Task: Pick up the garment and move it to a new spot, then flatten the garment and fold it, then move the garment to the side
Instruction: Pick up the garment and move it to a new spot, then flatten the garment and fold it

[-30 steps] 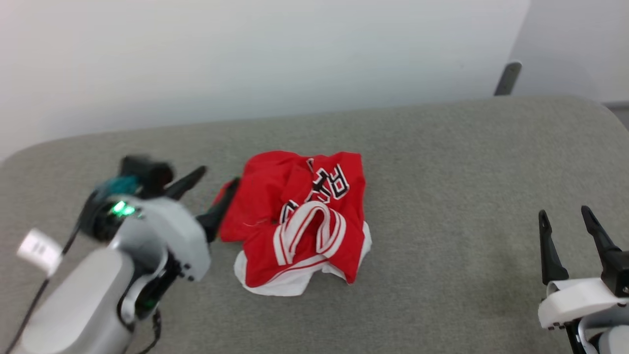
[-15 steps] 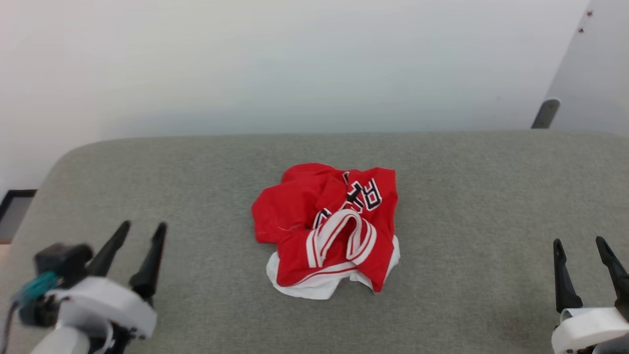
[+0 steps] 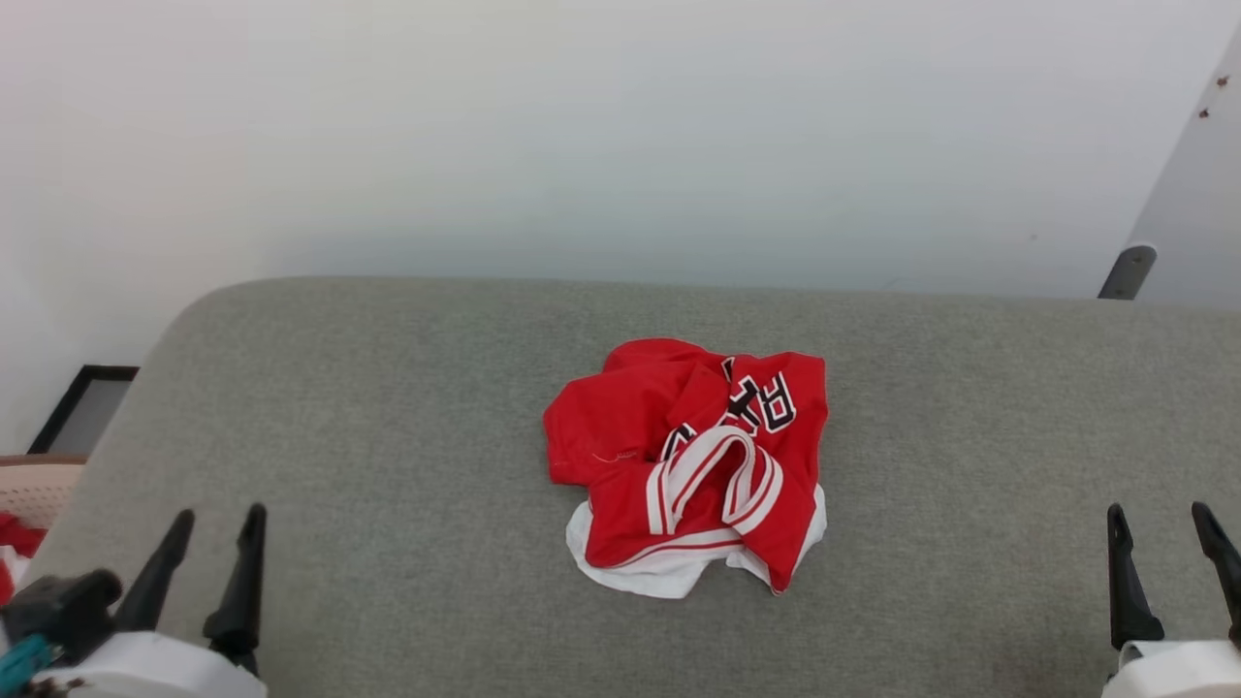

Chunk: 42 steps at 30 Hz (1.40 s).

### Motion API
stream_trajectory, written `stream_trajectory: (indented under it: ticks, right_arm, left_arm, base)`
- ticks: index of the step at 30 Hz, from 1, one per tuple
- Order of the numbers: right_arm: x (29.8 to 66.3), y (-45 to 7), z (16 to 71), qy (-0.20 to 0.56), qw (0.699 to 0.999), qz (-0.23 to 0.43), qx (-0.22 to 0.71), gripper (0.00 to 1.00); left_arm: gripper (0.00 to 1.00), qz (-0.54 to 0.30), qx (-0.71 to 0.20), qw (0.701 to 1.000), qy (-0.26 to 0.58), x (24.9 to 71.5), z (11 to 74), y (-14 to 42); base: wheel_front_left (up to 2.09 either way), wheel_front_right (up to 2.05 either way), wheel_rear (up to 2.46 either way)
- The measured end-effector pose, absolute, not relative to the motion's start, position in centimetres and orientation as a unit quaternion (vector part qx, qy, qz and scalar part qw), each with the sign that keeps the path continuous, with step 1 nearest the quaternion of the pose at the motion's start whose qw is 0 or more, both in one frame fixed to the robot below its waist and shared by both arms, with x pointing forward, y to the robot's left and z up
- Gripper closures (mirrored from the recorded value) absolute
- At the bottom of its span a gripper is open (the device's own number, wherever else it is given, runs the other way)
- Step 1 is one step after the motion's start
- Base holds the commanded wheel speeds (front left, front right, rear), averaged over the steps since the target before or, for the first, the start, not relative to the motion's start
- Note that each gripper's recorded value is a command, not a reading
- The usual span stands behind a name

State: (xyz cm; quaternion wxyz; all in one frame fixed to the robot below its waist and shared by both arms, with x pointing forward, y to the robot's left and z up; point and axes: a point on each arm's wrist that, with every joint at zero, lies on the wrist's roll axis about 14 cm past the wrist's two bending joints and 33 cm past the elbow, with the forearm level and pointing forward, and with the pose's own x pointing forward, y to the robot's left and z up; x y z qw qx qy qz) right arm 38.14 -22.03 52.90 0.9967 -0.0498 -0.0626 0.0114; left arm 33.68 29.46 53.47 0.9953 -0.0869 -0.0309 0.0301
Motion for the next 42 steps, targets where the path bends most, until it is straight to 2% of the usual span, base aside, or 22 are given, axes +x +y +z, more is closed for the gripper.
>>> stream_trajectory:
  ticks: [22, 28, 33, 42]
  right_arm:
    - [38.2, -20.3, 51.1, -0.037, 0.998, 0.037, -0.038, 0.0]
    - [39.9, -17.3, 50.5, -0.023, 0.996, 0.082, -0.029, 0.0]
    - [41.7, -14.5, 49.7, 0.011, 0.992, 0.126, -0.024, 0.0]
    - [44.9, -9.8, 45.4, 0.133, 0.97, 0.199, -0.03, 0.0]
  left_arm:
    - [0.0, 0.069, -0.087, 0.993, -0.049, 31.4, 53.0, 31.5]
    - [0.0, 0.11, -0.079, 0.989, -0.056, 30.7, 53.1, 32.9]
    - [0.0, 0.138, -0.083, 0.985, -0.055, 30.0, 52.6, 33.4]
    - [0.0, 0.17, -0.094, 0.98, -0.047, 29.6, 51.4, 33.0]
  base:
    - [0.0, 0.0, 0.0]
    - [0.0, 0.0, 0.0]
    - [0.0, 0.0, 0.0]
    - [0.0, 0.0, 0.0]
